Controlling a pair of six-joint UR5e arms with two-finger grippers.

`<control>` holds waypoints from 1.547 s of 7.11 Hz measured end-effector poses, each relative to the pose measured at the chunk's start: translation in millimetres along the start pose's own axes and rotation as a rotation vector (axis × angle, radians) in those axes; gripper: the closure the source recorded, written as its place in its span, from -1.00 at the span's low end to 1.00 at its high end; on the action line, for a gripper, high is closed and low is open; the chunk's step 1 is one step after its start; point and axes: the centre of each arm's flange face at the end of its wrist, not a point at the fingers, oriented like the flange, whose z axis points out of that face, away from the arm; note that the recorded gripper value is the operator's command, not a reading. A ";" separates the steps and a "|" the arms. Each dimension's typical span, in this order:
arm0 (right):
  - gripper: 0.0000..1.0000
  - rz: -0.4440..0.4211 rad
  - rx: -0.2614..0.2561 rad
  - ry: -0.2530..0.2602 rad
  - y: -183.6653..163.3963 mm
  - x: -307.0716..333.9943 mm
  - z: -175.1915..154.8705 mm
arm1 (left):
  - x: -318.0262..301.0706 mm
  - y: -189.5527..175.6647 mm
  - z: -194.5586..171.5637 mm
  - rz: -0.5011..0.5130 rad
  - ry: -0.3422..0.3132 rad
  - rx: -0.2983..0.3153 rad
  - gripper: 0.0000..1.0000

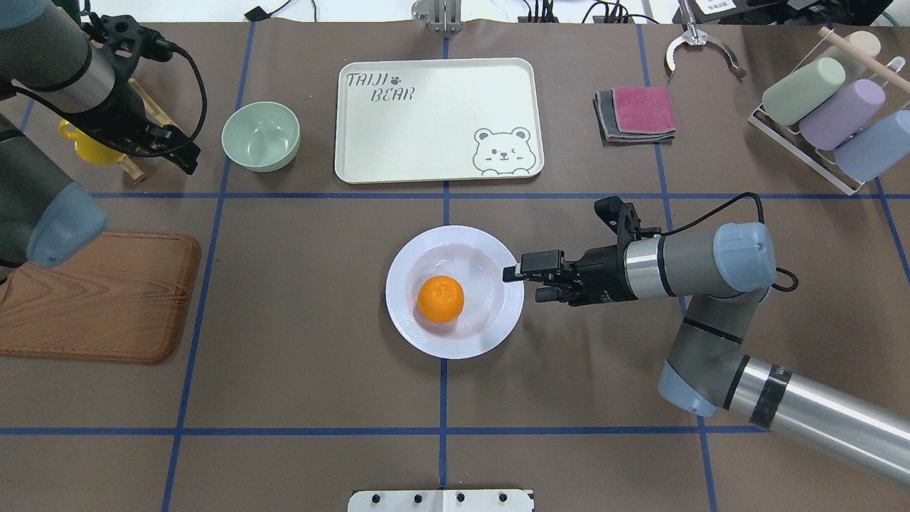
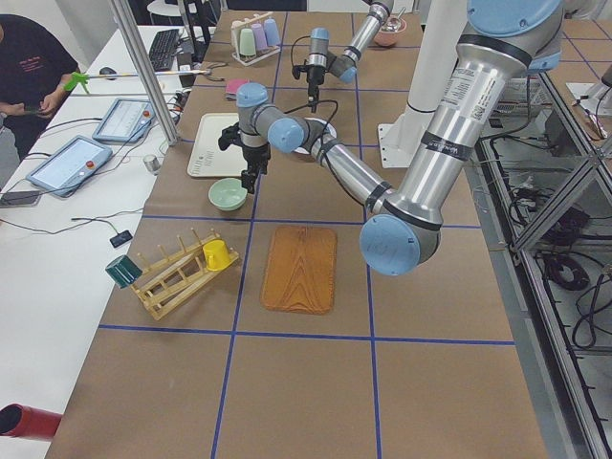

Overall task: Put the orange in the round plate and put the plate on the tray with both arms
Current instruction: 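Grip the white plate rim with the right gripper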

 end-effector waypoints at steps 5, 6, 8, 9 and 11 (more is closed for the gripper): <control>-0.94 -0.001 0.026 0.009 11.1 7.7 18.2 | -3.0 1.6 4.5 -0.008 -0.001 -0.003 -0.98; -0.87 0.000 0.028 0.011 10.5 9.2 18.9 | -2.9 1.7 5.0 -0.008 -0.001 -0.004 -0.98; -0.68 0.001 0.031 0.010 10.8 7.5 21.8 | -2.8 1.6 5.4 -0.008 -0.001 -0.005 -0.98; -0.46 0.001 0.038 0.010 10.8 6.8 23.5 | -2.5 1.4 5.2 -0.008 -0.001 -0.005 -0.98; -0.12 -0.001 0.053 0.006 10.4 4.2 26.6 | -2.2 1.3 5.0 -0.008 0.000 -0.004 -0.98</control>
